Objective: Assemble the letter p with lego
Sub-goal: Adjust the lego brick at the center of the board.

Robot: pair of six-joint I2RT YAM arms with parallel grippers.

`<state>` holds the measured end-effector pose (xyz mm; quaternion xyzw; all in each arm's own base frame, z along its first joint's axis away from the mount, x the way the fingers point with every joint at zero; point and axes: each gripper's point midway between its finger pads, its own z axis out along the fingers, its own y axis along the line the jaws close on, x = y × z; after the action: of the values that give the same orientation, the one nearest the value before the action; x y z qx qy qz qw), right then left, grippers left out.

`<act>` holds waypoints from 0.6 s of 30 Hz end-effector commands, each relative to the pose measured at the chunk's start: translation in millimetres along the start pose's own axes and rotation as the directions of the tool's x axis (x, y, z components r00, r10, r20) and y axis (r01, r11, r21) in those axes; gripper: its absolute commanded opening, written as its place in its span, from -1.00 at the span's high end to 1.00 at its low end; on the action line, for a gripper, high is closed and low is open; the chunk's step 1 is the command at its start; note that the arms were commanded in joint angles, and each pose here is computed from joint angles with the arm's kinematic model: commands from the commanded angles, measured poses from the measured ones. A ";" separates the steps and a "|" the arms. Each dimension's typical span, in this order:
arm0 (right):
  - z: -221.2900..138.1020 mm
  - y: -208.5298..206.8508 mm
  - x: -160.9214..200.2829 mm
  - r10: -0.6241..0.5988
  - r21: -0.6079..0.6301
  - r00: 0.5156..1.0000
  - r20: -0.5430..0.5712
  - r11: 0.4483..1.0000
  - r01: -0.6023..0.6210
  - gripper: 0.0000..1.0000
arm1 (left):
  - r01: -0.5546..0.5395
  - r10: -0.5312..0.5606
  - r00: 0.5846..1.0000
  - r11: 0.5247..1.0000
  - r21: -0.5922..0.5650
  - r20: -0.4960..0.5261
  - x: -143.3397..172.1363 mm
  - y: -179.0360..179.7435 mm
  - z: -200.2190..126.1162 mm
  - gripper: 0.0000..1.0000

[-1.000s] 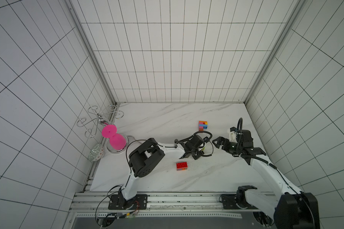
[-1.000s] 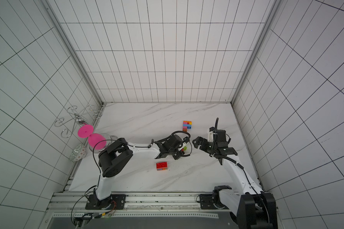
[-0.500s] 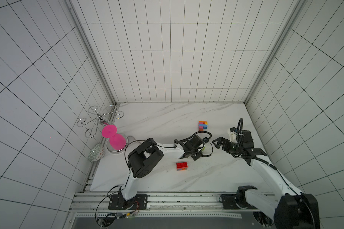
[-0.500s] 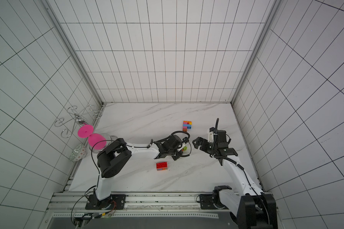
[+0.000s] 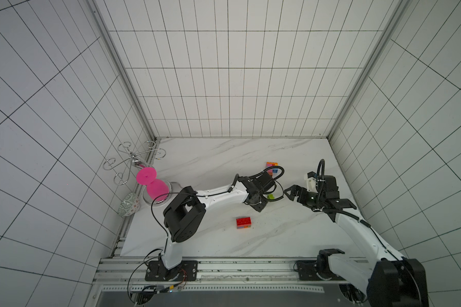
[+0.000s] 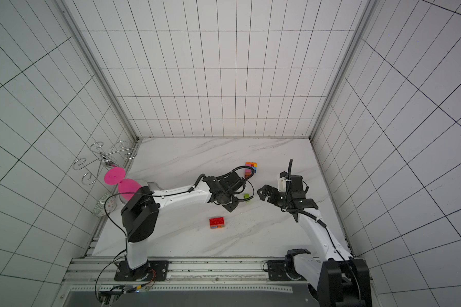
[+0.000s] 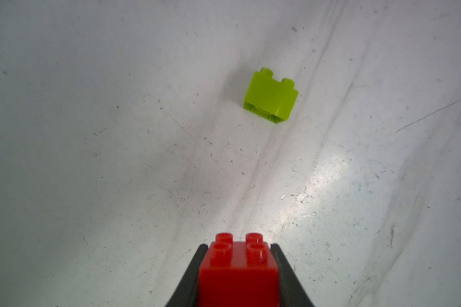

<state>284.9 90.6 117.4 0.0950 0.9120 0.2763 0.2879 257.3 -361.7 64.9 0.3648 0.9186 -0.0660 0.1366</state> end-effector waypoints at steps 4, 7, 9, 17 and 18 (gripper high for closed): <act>4.9 -6.9 12.3 0.008 0.001 0.999 -0.041 1.000 -0.008 -0.97 | -0.064 0.021 0.937 0.991 -0.113 -0.349 57.8 19.3 25.2 0.36; 7.1 -6.4 13.1 0.009 -0.004 0.999 -0.052 1.000 -0.010 -0.97 | -0.096 0.026 0.919 0.982 -0.160 -0.394 57.5 25.7 31.2 0.36; 8.5 -5.9 13.2 0.011 -0.008 0.998 -0.058 1.000 -0.011 -0.97 | -0.108 0.032 0.911 0.980 -0.165 -0.410 56.3 26.4 34.6 0.36; 10.4 -7.1 12.8 0.010 -0.003 0.998 -0.067 1.000 -0.011 -0.97 | -0.128 0.063 0.906 0.983 -0.131 -0.418 42.9 17.2 43.3 -0.09; 10.1 -7.9 13.3 0.009 0.001 0.998 -0.068 1.000 -0.009 -0.97 | -0.131 0.069 0.908 0.983 -0.126 -0.412 40.3 16.1 43.0 -0.19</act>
<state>283.4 94.5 103.8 0.0918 0.9190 0.2814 0.2605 254.4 -332.9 23.1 0.3955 0.9149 0.0804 -0.0066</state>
